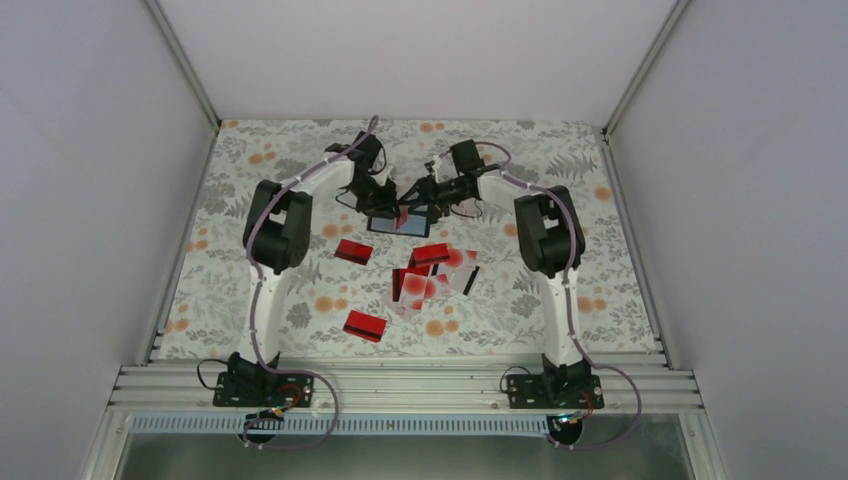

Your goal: Put the credit cards into the card holder

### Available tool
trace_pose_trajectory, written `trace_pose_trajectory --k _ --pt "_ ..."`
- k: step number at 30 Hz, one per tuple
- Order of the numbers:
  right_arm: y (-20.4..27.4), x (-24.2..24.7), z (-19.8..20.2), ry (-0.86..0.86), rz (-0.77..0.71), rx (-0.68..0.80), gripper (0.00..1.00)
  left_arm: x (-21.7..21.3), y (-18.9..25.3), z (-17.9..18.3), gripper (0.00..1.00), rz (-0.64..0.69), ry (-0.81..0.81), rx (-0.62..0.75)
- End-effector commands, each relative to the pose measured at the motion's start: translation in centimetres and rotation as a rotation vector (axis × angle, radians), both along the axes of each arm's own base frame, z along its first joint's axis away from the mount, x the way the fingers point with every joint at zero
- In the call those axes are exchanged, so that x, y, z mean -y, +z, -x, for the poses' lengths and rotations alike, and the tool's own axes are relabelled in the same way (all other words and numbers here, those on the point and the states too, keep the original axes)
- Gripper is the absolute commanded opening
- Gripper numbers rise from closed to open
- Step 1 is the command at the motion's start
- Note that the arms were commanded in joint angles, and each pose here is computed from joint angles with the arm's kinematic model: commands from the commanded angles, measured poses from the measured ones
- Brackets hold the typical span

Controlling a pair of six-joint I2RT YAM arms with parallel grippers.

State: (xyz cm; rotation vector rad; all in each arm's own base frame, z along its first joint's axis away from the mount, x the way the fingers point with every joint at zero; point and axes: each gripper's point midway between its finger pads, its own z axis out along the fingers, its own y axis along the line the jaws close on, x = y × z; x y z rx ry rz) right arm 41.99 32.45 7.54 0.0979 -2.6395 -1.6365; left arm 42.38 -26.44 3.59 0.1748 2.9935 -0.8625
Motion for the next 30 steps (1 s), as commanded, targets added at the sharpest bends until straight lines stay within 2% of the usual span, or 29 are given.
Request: trace_pose_trajectory --k 1,9,15,17,19,24,25,27,30 --pt "1.0 -2.3 0.2 0.064 -0.057 0.027 0.47 1.0 3.2 -0.1 0.2 0.104 0.002 0.03" --pt "0.4 -4.5 0.2 0.095 -0.067 0.021 0.47 -1.8 3.6 -0.4 0.21 0.084 0.062 0.037" --pt "-0.6 -6.1 0.2 0.112 -0.072 0.0 0.47 -6.5 3.4 0.3 0.22 0.015 0.15 0.039" --pt "-0.5 -6.6 0.1 0.118 -0.076 0.003 0.47 -8.3 3.8 0.5 0.25 -0.027 0.182 0.057" --pt "0.2 -6.9 -0.2 0.121 -0.084 0.02 0.47 -9.7 4.5 0.7 0.32 -0.063 0.201 0.083" --pt "2.7 -7.0 -0.8 0.133 -0.081 0.084 0.47 -11.3 7.1 0.6 0.43 -0.104 0.217 0.17" --pt "3.5 -6.9 -0.7 0.138 -0.08 0.102 0.47 -11.5 7.8 0.5 0.46 -0.109 0.219 0.193" --pt "4.9 -6.6 -0.7 0.143 -0.063 0.152 0.48 -12.0 9.8 -0.2 0.58 -0.126 0.232 0.262" --pt "6.6 -5.5 -0.3 0.146 0.002 0.237 0.48 -12.3 12.6 -0.7 0.94 -0.123 0.241 0.358"
